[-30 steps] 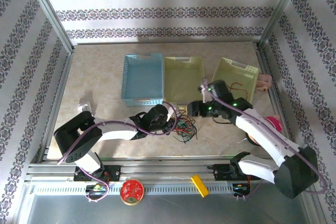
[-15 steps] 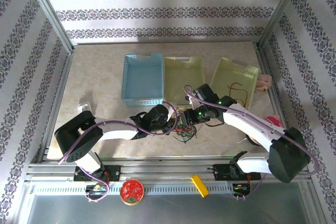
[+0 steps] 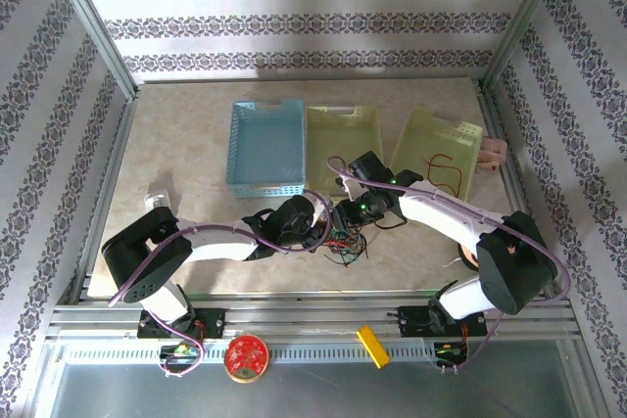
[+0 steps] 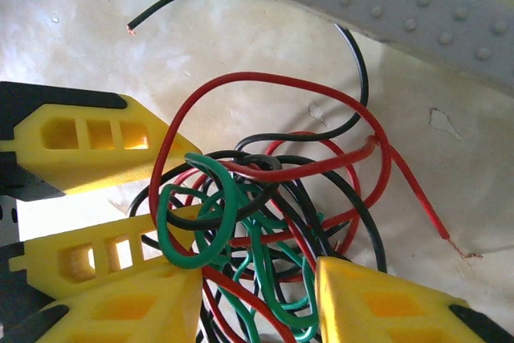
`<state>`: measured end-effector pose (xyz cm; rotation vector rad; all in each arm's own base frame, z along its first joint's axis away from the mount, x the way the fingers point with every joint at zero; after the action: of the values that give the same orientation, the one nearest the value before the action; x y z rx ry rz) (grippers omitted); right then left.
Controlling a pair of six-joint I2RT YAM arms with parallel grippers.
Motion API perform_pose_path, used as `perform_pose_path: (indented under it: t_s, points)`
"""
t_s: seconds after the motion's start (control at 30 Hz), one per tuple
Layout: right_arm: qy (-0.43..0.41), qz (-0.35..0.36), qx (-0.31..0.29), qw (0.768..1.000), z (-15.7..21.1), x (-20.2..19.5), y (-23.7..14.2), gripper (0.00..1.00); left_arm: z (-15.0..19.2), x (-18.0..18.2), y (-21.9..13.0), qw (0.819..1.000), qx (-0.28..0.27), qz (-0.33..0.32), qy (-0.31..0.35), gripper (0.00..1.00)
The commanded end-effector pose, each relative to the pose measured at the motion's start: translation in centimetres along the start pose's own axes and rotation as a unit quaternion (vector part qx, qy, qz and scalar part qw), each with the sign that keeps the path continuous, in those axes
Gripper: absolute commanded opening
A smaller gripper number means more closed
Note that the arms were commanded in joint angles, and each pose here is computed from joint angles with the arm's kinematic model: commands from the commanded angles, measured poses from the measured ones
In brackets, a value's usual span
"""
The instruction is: Untangle the cables
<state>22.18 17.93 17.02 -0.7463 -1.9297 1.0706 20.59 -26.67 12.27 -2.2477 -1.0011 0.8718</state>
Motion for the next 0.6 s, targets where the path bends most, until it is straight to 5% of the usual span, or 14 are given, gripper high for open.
perform_pose_path:
  t_s: [0.0,0.57]
  points:
    - [0.0,0.001,-0.007,1.0,0.1,-0.3,0.3,0.33,0.2,-0.4,0.0,1.0,0.009,0.003,0.005,0.25]
    - [0.051,0.027,-0.017,0.998,3.4,-1.8,-1.3,0.35,0.7,0.5,0.7,0.999,0.019,-0.043,-0.005,0.21]
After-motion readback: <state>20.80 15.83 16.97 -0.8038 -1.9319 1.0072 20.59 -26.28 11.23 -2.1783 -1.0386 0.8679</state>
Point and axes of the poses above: each hand's point on the last joint's axis, 136 mm out from that joint toward the fingers, its own y axis out along the fingers, its own x axis along the line the jaws close on, z = x × y, the point moved 10 cm from there along -y, back along the fingers, and after that the axes turned 8 degrees about -y, right-handed, at the moved point
